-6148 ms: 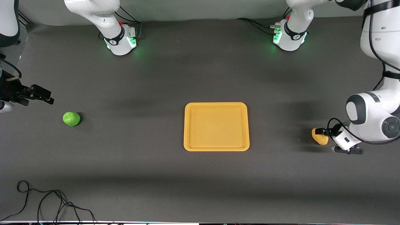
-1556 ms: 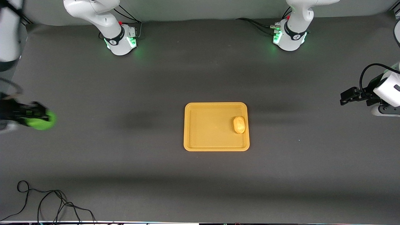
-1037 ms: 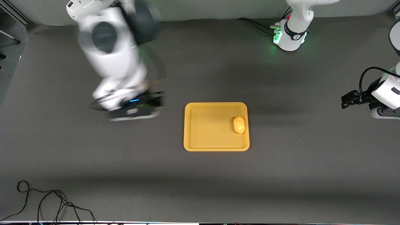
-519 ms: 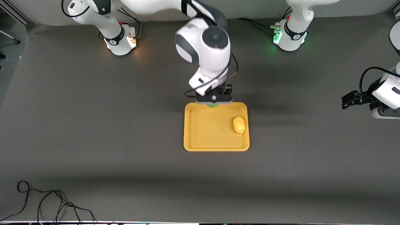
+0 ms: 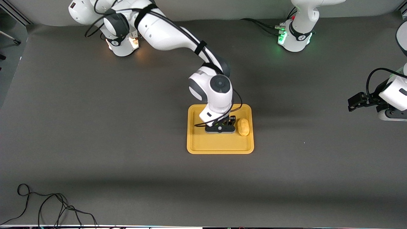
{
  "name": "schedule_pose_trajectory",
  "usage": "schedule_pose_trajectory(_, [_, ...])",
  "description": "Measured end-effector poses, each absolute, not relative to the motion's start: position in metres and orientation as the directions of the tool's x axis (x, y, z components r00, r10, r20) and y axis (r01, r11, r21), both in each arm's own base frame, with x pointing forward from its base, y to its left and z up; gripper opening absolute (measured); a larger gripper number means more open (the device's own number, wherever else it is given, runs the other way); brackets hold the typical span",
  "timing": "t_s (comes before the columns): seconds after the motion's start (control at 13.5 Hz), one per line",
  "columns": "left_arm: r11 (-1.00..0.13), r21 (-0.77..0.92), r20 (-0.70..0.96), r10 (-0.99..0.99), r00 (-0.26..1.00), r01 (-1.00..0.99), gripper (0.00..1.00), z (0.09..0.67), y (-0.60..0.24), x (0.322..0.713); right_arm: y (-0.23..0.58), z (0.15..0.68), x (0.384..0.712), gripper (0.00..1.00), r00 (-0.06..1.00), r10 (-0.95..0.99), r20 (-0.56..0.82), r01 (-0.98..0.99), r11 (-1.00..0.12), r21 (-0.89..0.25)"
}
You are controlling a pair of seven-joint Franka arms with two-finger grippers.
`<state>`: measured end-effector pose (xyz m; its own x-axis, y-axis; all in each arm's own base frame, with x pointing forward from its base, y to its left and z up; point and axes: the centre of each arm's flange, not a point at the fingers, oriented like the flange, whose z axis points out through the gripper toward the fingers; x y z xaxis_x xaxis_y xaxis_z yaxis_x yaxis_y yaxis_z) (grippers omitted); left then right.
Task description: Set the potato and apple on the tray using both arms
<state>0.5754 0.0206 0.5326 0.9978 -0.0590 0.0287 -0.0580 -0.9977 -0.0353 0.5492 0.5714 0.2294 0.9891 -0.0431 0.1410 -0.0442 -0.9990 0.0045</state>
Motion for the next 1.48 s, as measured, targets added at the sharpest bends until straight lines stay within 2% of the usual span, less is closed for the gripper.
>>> schedule_pose_trajectory(0.52, [-0.997, -0.035, 0.026, -0.064, 0.998, -0.063, 0.99, 0.530, 0.018, 0.575, 0.560, 0.213, 0.558, 0.66, 0.989, -0.060, 0.139, -0.062, -0.998, 0.010])
schedule_pose_trajectory(0.81, [-0.997, -0.033, 0.008, -0.065, 0.998, -0.065, 0.99, 0.520, 0.018, 0.577, 0.560, 0.218, 0.561, 1.00, 0.984, -0.090, 0.154, -0.089, -0.996, -0.014])
schedule_pose_trajectory(0.89, [-0.997, -0.033, 0.007, -0.065, 0.998, -0.065, 0.99, 0.519, 0.018, 0.577, 0.562, 0.230, 0.562, 1.00, 0.984, -0.096, 0.152, -0.095, -0.995, -0.020])
schedule_pose_trajectory(1.04, [-0.997, -0.033, 0.010, -0.065, 0.998, -0.065, 0.99, 0.519, 0.018, 0.578, 0.562, 0.280, 0.560, 1.00, 0.986, -0.107, 0.128, -0.107, -0.994, -0.014])
schedule_pose_trajectory(1.33, [-0.997, -0.036, 0.033, -0.066, 0.997, -0.065, 0.99, 0.532, 0.017, 0.575, 0.522, 0.457, 0.548, 1.00, 0.984, -0.152, 0.091, -0.151, -0.988, -0.021])
schedule_pose_trajectory(1.48, [-0.997, -0.032, 0.043, -0.065, 0.997, -0.064, 0.99, 0.538, 0.016, 0.573, 0.474, 0.521, 0.547, 1.00, 0.979, -0.199, 0.054, -0.199, -0.980, 0.005])
